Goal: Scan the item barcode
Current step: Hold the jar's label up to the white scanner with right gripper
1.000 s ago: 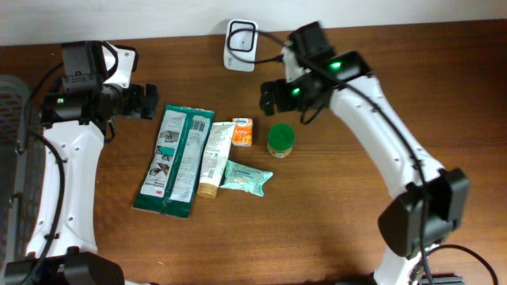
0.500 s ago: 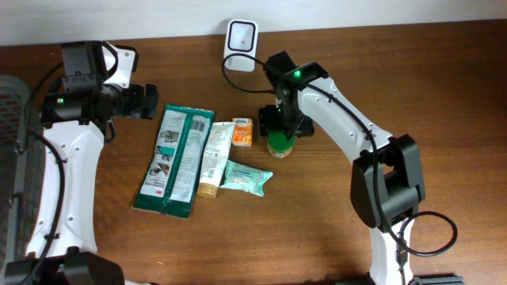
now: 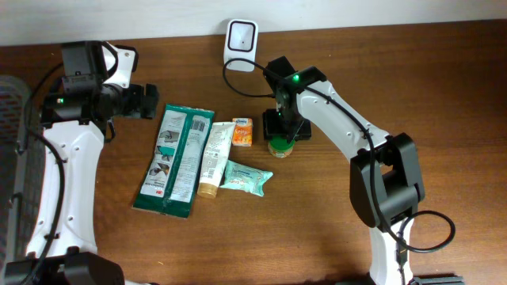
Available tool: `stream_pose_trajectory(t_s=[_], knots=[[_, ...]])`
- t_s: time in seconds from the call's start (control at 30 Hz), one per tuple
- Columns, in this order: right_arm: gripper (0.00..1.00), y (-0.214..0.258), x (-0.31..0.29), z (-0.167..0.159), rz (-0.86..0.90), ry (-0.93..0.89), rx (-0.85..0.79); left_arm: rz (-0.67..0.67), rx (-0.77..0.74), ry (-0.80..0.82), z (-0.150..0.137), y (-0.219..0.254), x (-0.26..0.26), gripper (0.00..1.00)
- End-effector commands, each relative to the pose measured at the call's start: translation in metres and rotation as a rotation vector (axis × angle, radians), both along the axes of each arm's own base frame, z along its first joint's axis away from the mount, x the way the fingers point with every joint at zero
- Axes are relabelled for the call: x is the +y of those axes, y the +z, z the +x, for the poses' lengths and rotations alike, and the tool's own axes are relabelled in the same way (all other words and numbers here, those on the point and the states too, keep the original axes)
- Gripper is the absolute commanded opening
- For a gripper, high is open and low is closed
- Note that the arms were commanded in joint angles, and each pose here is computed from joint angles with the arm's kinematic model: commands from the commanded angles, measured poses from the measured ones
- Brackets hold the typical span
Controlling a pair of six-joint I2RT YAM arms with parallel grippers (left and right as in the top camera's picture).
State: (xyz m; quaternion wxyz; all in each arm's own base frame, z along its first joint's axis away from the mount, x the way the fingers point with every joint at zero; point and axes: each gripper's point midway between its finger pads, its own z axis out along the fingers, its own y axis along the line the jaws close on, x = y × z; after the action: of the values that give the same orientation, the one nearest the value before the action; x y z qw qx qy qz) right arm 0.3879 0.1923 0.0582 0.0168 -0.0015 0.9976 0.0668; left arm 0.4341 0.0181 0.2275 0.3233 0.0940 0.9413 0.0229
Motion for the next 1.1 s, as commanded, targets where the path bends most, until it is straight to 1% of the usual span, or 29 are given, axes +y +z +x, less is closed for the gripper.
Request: stream_pose_trajectory(t_s=[0.0, 0.1, 0.13, 0.17, 0.2, 0.23, 0.3, 0.37, 0.43, 0.5, 0.57, 0.63, 0.7, 0.77, 0.8, 0.83, 0.87, 0.93, 1.0, 1.07], knots=[[0.66, -0.007, -0.002, -0.002, -0.02, 0.039, 0.009, -0.004, -0.01, -0.021, 0.0, 0.003, -0.002, 0.99], [0.66, 0.008, -0.007, 0.003, -0.019, 0.179, -0.014, -0.004, -0.01, -0.021, 0.0, 0.003, -0.002, 0.99], [0.65, 0.023, -0.004, 0.008, -0.012, 0.253, -0.041, -0.004, -0.01, -0.021, 0.0, 0.003, -0.002, 0.99], [0.65, 0.041, 0.006, 0.011, 0.036, 0.32, -0.068, -0.004, -0.01, -0.021, 0.0, 0.003, -0.002, 0.99], [0.65, 0.054, 0.016, 0.012, 0.094, 0.37, -0.084, -0.004, -0.01, -0.021, 0.0, 0.003, -0.002, 0.99], [0.64, 0.075, 0.033, 0.012, 0.191, 0.436, -0.113, -0.004, -0.01, -0.021, 0.0, 0.003, -0.002, 0.99], [0.63, 0.109, 0.054, 0.011, 0.337, 0.493, -0.155, -0.004, -0.01, -0.021, 0.0, 0.003, -0.002, 0.99], [0.63, 0.145, 0.071, 0.002, 0.537, 0.561, -0.176, -0.003, -0.01, -0.021, 0.0, 0.003, -0.002, 0.99], [0.61, 0.18, 0.077, -0.007, 0.739, 0.587, -0.184, -0.004, -0.01, -0.021, 0.0, 0.003, -0.002, 0.99], [0.61, 0.206, 0.073, -0.009, 0.886, 0.597, -0.206, -0.004, -0.01, -0.021, 0.0, 0.003, -0.002, 0.99], [0.6, 0.21, 0.064, -0.003, 0.902, 0.585, -0.226, -0.004, -0.01, -0.021, 0.0, 0.003, -0.002, 0.99], [0.59, 0.197, 0.056, 0.007, 0.793, 0.589, -0.255, -0.003, -0.01, -0.021, 0.0, 0.003, -0.002, 0.99], [0.59, 0.17, 0.049, 0.037, 0.513, 0.608, -0.354, -0.004, -0.01, -0.021, 0.0, 0.003, -0.002, 0.99], [0.59, 0.16, 0.046, 0.064, 0.288, 0.619, -0.46, -0.004, -0.01, -0.021, 0.0, 0.003, -0.002, 0.99], [0.57, 0.159, 0.043, 0.09, 0.112, 0.613, -0.561, -0.004, -0.01, -0.021, 0.0, 0.003, -0.002, 0.99], [0.55, 0.162, 0.044, 0.107, 0.013, 0.598, -0.635, -0.004, -0.01, -0.021, 0.0, 0.003, -0.002, 0.99], [0.53, 0.172, 0.044, 0.137, -0.12, 0.59, -0.762, -0.004, -0.01, -0.021, 0.0, 0.003, -0.002, 0.99], [0.52, 0.181, 0.052, 0.163, -0.175, 0.644, -0.887, -0.003, -0.01, -0.021, 0.0, 0.003, -0.002, 0.99], [0.51, 0.184, 0.062, 0.187, -0.241, 0.747, -1.001, -0.004, -0.01, -0.021, 0.0, 0.003, -0.002, 0.99], [0.51, 0.186, 0.07, 0.22, -0.378, 0.843, -1.137, -0.004, -0.01, -0.021, 0.0, 0.003, -0.002, 0.99]])
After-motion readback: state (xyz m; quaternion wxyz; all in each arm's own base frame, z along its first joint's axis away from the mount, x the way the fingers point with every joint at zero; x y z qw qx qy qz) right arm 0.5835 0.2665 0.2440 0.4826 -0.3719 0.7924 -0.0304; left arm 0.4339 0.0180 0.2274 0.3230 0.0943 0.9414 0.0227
